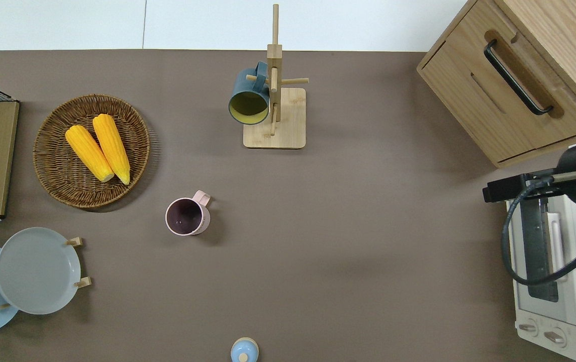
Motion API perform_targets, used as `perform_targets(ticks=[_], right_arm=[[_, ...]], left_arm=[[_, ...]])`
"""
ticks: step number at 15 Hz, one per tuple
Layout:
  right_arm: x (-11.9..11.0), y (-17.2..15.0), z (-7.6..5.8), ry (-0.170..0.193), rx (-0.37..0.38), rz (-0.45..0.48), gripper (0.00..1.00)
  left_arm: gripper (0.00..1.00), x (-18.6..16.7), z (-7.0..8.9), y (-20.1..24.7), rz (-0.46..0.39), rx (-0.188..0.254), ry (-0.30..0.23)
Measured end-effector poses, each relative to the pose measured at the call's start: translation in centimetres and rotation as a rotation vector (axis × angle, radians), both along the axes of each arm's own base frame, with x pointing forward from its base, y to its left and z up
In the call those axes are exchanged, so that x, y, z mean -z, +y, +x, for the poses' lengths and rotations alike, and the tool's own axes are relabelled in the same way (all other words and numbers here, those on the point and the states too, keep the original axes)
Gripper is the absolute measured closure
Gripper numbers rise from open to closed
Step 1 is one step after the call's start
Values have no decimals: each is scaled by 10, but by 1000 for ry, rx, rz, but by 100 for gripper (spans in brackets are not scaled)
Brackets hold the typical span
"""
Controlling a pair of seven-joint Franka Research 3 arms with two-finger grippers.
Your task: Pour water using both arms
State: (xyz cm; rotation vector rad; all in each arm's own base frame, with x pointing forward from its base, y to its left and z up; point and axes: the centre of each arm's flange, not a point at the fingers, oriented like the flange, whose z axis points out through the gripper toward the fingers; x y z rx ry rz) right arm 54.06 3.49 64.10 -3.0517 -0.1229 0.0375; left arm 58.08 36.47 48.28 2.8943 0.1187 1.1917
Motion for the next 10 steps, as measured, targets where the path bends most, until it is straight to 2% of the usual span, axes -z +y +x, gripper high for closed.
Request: perform_targets(ticks=[4,10], right_arm=[[0,0,0,0,0,0,0],[0,0,0,0,0,0,0]], left_arm=[[0,-2,3,-4,18,13,5],[0,-11,6,-5,75,-6,75]])
